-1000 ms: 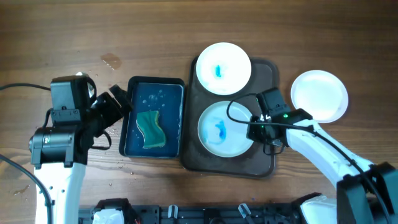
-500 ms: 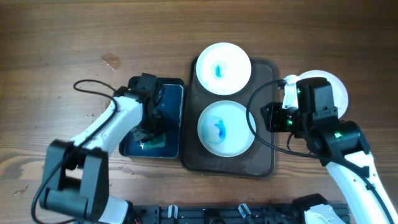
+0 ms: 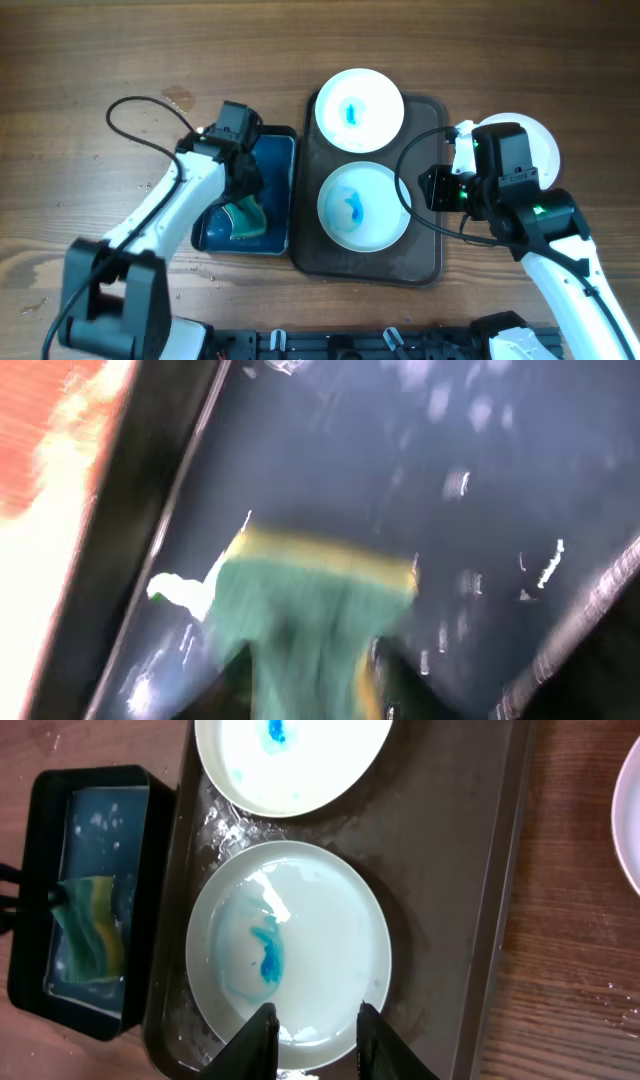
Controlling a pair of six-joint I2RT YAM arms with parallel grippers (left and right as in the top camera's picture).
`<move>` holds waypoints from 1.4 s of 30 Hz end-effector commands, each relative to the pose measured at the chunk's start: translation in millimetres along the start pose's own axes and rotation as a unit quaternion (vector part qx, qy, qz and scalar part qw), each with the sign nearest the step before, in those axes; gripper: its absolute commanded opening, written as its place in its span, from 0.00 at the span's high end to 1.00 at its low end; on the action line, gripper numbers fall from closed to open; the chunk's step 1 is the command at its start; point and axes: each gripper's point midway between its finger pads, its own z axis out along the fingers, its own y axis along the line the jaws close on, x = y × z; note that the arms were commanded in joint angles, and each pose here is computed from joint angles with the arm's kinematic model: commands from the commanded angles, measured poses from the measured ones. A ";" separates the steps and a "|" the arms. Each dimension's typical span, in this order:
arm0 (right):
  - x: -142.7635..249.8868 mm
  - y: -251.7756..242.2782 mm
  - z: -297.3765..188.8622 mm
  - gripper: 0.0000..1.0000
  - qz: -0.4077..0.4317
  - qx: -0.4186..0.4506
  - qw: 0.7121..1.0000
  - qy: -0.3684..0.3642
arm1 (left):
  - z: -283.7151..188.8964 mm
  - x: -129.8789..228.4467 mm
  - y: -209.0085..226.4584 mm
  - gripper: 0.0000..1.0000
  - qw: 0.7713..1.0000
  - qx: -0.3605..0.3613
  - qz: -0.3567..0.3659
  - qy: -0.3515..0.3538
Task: Clean dirty plates on tray and stack at the side
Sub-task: 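Grasp the sponge from the water tray with the left gripper, then hold the plate with the right gripper and scrub it with the sponge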
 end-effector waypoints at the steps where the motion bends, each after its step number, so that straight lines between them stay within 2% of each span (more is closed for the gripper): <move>1: 0.7 2.3 0.7 0.74 0.011 -0.006 1.000 0.005 | 35.1 11.5 4.2 0.93 1.000 -0.019 0.005 0.023; 3: 4.1 1.1 0.7 0.75 0.012 -0.004 1.000 0.012 | 31.2 9.8 3.2 0.96 1.000 -0.017 0.005 0.022; 5: 6.5 -0.1 0.6 0.75 0.013 -0.001 1.000 0.017 | 7.1 0.5 0.4 0.96 1.000 -0.013 0.018 0.017; 6: 6.8 -0.5 0.6 0.75 0.013 0.000 1.000 0.017 | -12.0 -8.0 -2.3 0.87 1.000 -0.007 0.015 0.008; 7: 6.9 -0.5 0.6 0.75 0.013 0.000 1.000 0.018 | -28.5 -13.9 -3.9 0.56 1.000 -0.001 0.014 0.000; 9: 9.7 -2.8 0.6 0.71 0.015 0.006 1.000 0.023 | -51.9 -13.9 -0.8 0.28 1.000 0.005 0.013 -0.005; 10: 11.3 -5.7 1.4 0.69 0.016 0.013 0.999 0.026 | -54.3 -8.7 0.2 0.28 1.000 0.008 0.013 0.005; 13: 28.3 -12.2 14.5 0.68 0.023 0.018 0.998 0.058 | -42.3 19.6 5.9 0.36 0.998 0.005 0.003 0.061; 15: 46.8 -18.2 30.2 0.69 0.034 0.022 0.994 0.102 | -14.5 36.0 12.6 0.50 0.997 0.000 -0.019 0.069; 17: 49.2 -22.3 44.2 0.71 0.037 0.028 0.992 0.121 | 15.4 50.6 14.2 0.57 0.997 0.010 -0.023 0.071; 18: 49.1 -23.4 48.9 0.71 0.038 0.029 0.991 0.125 | 22.4 53.8 14.6 0.67 0.997 0.012 -0.024 0.071; 20: 47.2 -24.7 57.1 0.73 0.039 0.030 0.991 0.128 | 26.8 53.5 13.2 0.96 0.997 0.017 -0.022 0.067; 23: 44.8 -27.0 68.0 0.73 0.027 0.031 0.991 0.131 | 14.9 45.5 8.2 0.96 0.998 0.025 0.002 0.063; 26: 52.7 -38.9 85.9 0.67 0.062 0.059 0.984 0.156 | -40.6 17.9 -3.2 0.96 0.998 0.048 0.039 0.033; 29: 59.5 -47.6 109.5 0.66 0.053 0.067 0.980 0.180 | -96.7 0.0 -15.3 0.96 0.995 0.087 0.057 -0.007; 31: 61.2 -44.2 127.5 0.64 0.029 0.041 0.980 0.190 | -123.7 1.9 -34.5 0.96 0.987 0.146 0.066 -0.017; 34: 66.7 -51.1 147.7 0.64 0.019 0.042 0.978 0.203 | -133.4 14.2 -57.2 0.96 0.976 0.203 0.083 0.002; 35: 69.9 -53.9 152.4 0.73 0.016 0.045 0.977 0.209 | -134.3 18.3 -65.9 0.96 0.973 0.210 0.093 0.002; 36: 72.9 -55.3 155.6 0.89 0.020 0.046 0.975 0.214 | -135.3 19.8 -71.6 0.96 0.971 0.215 0.101 -0.001; 37: 73.8 -55.9 156.1 0.96 0.023 0.048 0.975 0.216 | -136.0 23.0 -81.1 0.96 0.969 0.222 0.112 -0.004; 42: 74.7 -58.2 153.5 0.96 0.032 0.058 0.974 0.217 | -116.1 34.2 -129.7 0.96 0.961 0.240 0.140 0.003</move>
